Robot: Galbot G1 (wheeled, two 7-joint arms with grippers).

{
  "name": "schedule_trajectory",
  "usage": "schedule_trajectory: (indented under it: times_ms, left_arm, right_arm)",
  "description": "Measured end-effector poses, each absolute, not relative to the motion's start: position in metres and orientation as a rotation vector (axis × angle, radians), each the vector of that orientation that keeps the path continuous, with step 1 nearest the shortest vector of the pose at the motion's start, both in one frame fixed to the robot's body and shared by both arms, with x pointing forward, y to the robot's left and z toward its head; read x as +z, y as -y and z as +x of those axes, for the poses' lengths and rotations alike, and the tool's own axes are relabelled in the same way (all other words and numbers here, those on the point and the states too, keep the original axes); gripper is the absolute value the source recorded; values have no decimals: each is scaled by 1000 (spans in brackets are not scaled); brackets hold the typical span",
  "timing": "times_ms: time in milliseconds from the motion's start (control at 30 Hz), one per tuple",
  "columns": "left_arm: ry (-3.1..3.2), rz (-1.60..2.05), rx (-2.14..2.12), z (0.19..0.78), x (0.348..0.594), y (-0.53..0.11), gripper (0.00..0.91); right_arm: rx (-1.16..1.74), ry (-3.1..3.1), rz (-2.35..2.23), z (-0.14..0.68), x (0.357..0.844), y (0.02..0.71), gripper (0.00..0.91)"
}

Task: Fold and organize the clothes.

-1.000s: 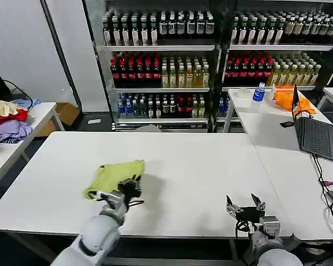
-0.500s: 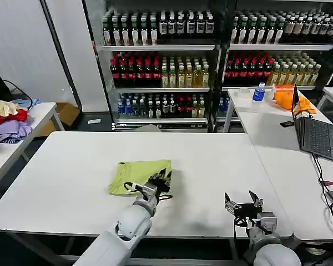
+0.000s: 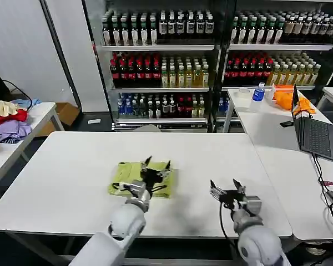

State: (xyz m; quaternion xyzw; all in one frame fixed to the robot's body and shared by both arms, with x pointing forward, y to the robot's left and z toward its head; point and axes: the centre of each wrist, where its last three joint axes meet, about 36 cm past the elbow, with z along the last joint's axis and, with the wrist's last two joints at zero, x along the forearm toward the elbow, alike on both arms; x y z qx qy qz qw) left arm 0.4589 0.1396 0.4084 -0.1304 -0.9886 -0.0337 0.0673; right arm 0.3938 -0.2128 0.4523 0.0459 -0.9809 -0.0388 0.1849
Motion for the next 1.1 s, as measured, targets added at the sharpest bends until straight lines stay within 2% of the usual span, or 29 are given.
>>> schedule_trajectory:
  times_ms: [300, 567, 633, 667, 700, 733, 767, 1100]
  left_arm:
    - [3031, -187, -79, 435, 419, -207, 907]
    - [3032, -69, -72, 414, 422, -241, 907]
    - [3031, -53, -72, 409, 422, -246, 907]
    - [3029, -46, -72, 407, 422, -248, 907]
    - [3030, -39, -72, 405, 423, -250, 907]
    - [3030, -33, -71, 403, 423, -251, 907]
    - [3028, -28, -71, 401, 423, -253, 907]
    - [3022, 4, -69, 389, 423, -260, 907]
  right_arm:
    - [-304, 2702, 237, 465, 451, 161, 907]
    - [-422, 2599, 307, 517, 446, 113, 907]
    - [-443, 2574, 315, 525, 445, 103, 776]
    - [-453, 2561, 319, 529, 444, 97, 524]
    - [-461, 2551, 321, 533, 444, 93, 353]
    - [-470, 2542, 319, 537, 443, 89, 101]
    - [-479, 2532, 318, 541, 443, 84, 0]
    - [-516, 2449, 292, 557, 431, 57, 0]
